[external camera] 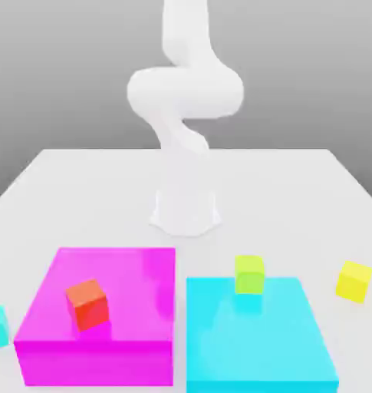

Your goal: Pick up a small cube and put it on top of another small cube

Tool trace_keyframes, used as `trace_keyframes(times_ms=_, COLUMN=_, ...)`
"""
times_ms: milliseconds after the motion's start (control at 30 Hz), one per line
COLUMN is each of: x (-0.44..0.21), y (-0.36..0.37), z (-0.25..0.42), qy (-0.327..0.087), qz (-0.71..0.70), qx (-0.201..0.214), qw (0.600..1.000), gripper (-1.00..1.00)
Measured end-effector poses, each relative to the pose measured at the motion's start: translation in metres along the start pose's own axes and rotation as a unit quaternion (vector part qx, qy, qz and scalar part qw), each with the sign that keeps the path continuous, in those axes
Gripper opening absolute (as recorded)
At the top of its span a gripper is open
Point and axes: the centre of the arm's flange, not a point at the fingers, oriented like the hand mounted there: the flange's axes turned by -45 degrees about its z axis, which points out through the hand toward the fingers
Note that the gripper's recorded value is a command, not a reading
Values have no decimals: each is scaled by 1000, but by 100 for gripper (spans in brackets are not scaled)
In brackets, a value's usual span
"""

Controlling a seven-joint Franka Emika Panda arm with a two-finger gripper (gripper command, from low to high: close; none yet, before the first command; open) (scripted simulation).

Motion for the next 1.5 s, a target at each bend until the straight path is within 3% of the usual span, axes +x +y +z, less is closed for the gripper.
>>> trace_keyframes(times_ms=333, x=-92, y=-161, z=186, qy=-145, qz=-177, qx=66, qw=971, gripper=0)
trace_keyframes(times_ms=533, x=-202, y=-247, z=253, qy=-223, qz=-285, qx=110, qw=926, gripper=0)
trace_keyframes(times_ms=767, x=-360, y=-315, z=284, qy=-302, qz=-403, qx=163, qw=848, gripper=0)
trace_keyframes(times_ms=933, x=-407, y=-320, z=322, qy=-311, qz=-411, qx=168, qw=840, gripper=0)
trace_keyframes(times_ms=967, x=-414, y=-320, z=329, qy=-311, qz=-411, qx=168, qw=840, gripper=-100)
trace_keyframes(times_ms=1200, x=-415, y=-320, z=330, qy=-311, qz=-412, qx=168, qw=840, gripper=-100)
trace_keyframes(times_ms=1367, x=-383, y=-319, z=294, qy=-311, qz=-412, qx=168, qw=840, gripper=-100)
trace_keyframes(times_ms=1500, x=-308, y=-285, z=313, qy=-307, qz=-319, qx=151, qw=884, gripper=-100)
